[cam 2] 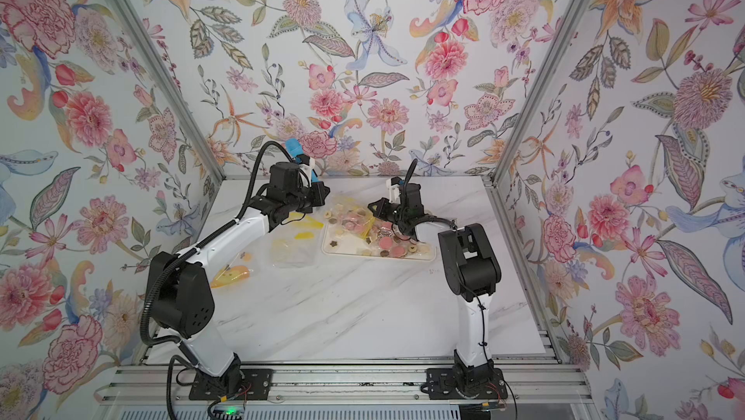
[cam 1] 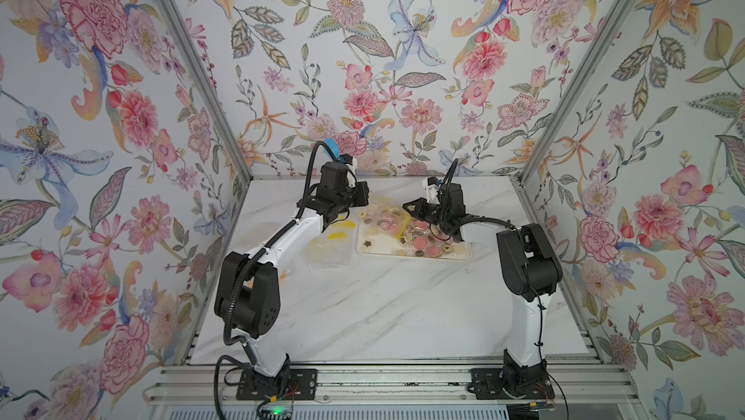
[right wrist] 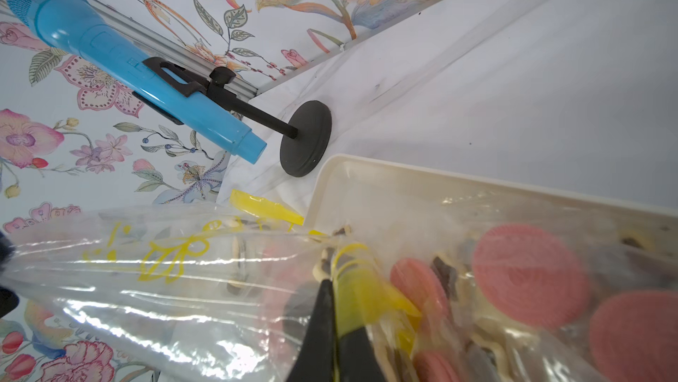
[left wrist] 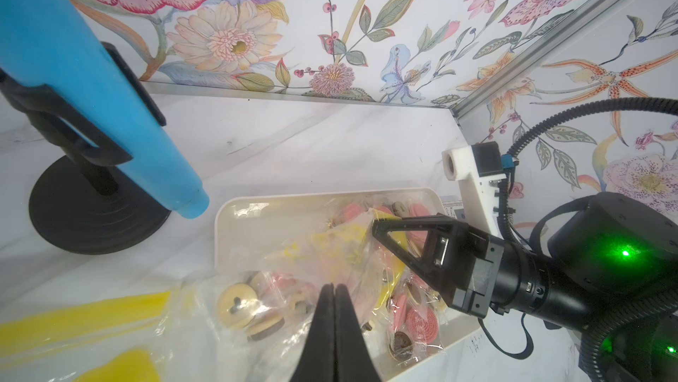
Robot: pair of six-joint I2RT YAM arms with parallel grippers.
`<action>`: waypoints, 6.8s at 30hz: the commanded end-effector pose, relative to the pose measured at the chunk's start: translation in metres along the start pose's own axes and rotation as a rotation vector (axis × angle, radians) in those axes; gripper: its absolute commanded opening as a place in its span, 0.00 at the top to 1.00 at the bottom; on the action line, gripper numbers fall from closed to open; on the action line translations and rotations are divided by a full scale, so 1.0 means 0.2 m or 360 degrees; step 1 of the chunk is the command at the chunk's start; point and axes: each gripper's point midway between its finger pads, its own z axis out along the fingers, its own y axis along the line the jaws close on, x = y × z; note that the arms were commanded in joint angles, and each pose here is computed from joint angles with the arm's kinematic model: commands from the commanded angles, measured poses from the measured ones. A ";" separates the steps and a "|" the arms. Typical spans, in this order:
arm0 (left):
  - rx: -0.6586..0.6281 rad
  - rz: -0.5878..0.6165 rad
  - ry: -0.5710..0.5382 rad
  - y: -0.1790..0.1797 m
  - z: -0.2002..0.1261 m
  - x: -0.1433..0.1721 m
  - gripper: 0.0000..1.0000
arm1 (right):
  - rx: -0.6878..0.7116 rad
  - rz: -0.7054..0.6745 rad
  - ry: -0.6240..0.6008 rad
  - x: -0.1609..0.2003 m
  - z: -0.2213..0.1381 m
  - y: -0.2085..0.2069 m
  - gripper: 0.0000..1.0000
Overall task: Pour cookies out of the ziploc bag
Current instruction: 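Pour the cookies out of the ziploc bag onto the tray.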
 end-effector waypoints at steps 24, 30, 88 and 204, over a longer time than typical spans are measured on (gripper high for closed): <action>-0.0160 0.0110 -0.0128 0.04 -0.22 -0.14 1.00 | -0.0114 -0.0026 0.0251 0.20 0.19 0.14 1.00; -0.0083 0.0058 -0.0088 -0.01 -0.15 -0.07 1.00 | -0.0071 -0.0026 0.0227 0.17 0.11 0.10 1.00; -0.0052 0.0154 -0.0060 -0.21 -0.09 -0.03 1.00 | -0.0102 0.0030 0.0211 0.09 -0.01 0.04 1.00; -0.0180 0.0406 0.0088 -0.11 0.03 -0.17 1.00 | -0.0036 -0.0130 0.0069 0.07 0.01 0.11 1.00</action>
